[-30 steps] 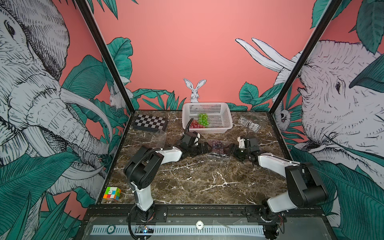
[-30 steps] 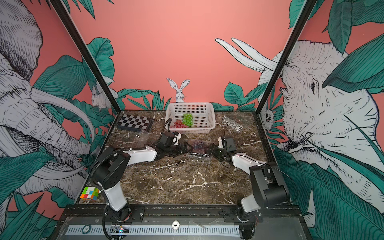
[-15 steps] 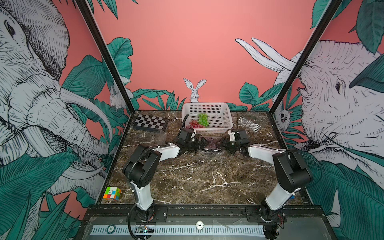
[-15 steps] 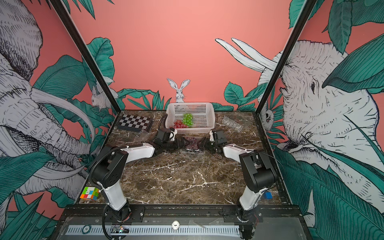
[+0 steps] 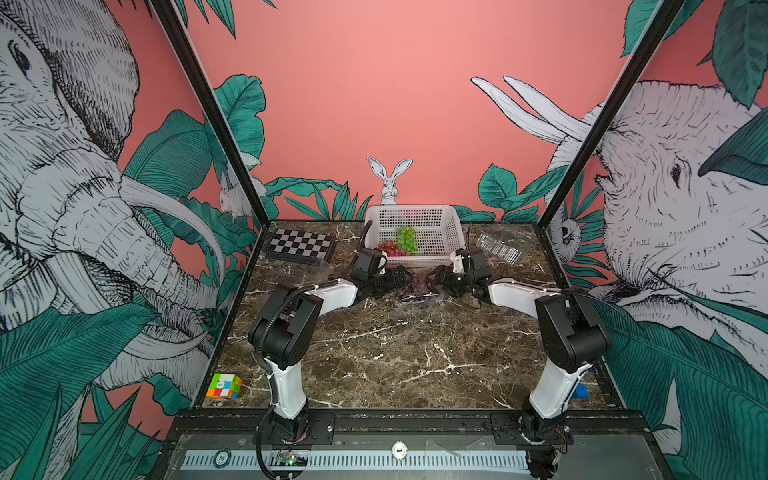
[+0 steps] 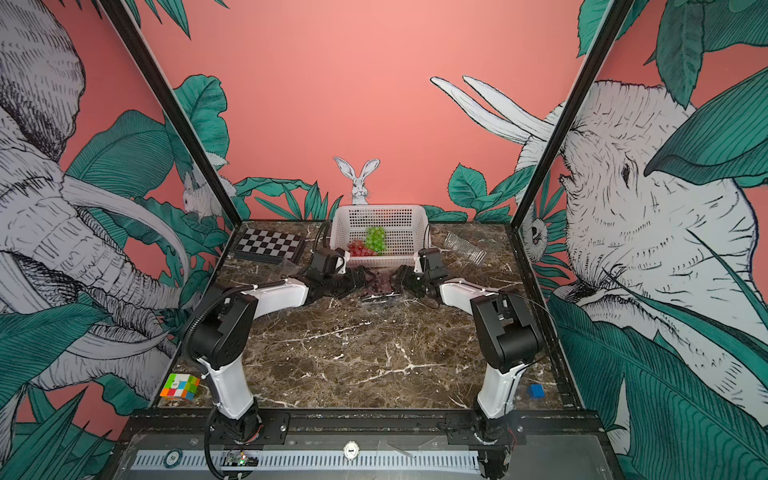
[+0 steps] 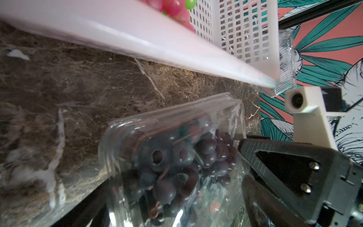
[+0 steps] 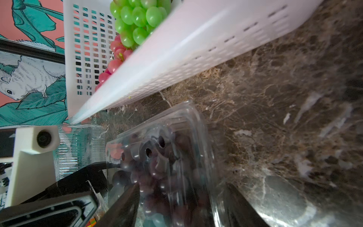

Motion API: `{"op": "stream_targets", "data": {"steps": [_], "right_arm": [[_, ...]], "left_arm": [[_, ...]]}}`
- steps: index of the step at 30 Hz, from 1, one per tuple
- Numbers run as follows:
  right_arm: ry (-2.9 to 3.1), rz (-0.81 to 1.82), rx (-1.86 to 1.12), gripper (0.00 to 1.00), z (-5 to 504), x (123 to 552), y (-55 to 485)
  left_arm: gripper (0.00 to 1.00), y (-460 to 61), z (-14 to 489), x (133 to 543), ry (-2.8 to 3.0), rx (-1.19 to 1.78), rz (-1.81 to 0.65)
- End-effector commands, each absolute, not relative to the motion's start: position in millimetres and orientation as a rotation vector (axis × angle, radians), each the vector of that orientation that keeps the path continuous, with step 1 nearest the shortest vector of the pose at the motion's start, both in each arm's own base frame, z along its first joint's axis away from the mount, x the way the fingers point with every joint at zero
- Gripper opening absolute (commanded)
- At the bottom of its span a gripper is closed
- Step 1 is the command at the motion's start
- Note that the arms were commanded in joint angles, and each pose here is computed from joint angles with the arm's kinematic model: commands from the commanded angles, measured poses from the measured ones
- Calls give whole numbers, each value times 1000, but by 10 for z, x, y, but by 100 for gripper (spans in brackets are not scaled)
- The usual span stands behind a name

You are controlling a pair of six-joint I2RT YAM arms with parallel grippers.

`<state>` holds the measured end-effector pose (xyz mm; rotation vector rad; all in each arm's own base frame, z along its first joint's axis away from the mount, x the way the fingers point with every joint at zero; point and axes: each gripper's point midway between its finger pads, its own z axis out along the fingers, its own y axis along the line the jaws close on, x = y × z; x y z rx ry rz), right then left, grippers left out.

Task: Pack grapes into containers
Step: Move the packing box to the center of the board.

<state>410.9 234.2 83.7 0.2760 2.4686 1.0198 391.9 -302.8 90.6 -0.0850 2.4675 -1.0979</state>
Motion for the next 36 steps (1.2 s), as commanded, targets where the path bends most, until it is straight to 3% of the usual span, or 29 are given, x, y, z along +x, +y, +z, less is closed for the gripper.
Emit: {"op": "stream_targets", "data": {"steps": [1, 16, 23, 25, 31, 36], "right_arm": [[2427, 1060, 265, 66, 906, 4181, 2442], [2443, 1029, 261, 72, 871, 4214, 2400], [2461, 948, 233, 86, 951, 4137, 2181], [2451, 911, 229, 98, 1032, 4107, 2068], [2409, 583, 146, 98, 1543, 4017, 1587], [2351, 291, 198, 98, 1896, 4253, 1104]], "left_arm": [[99, -3057, 1050, 4019, 2440, -58, -1102], [99, -2848, 1008, 4114, 2477, -57, -1014], [99, -2623, 1023, 3992, 2505, -66, -921], [99, -2588, 1095, 3951, 2498, -55, -908], [99, -2532, 1502, 3901, 2409, -10, -873], [99, -2931, 1953, 3860, 2295, 97, -955]]}}
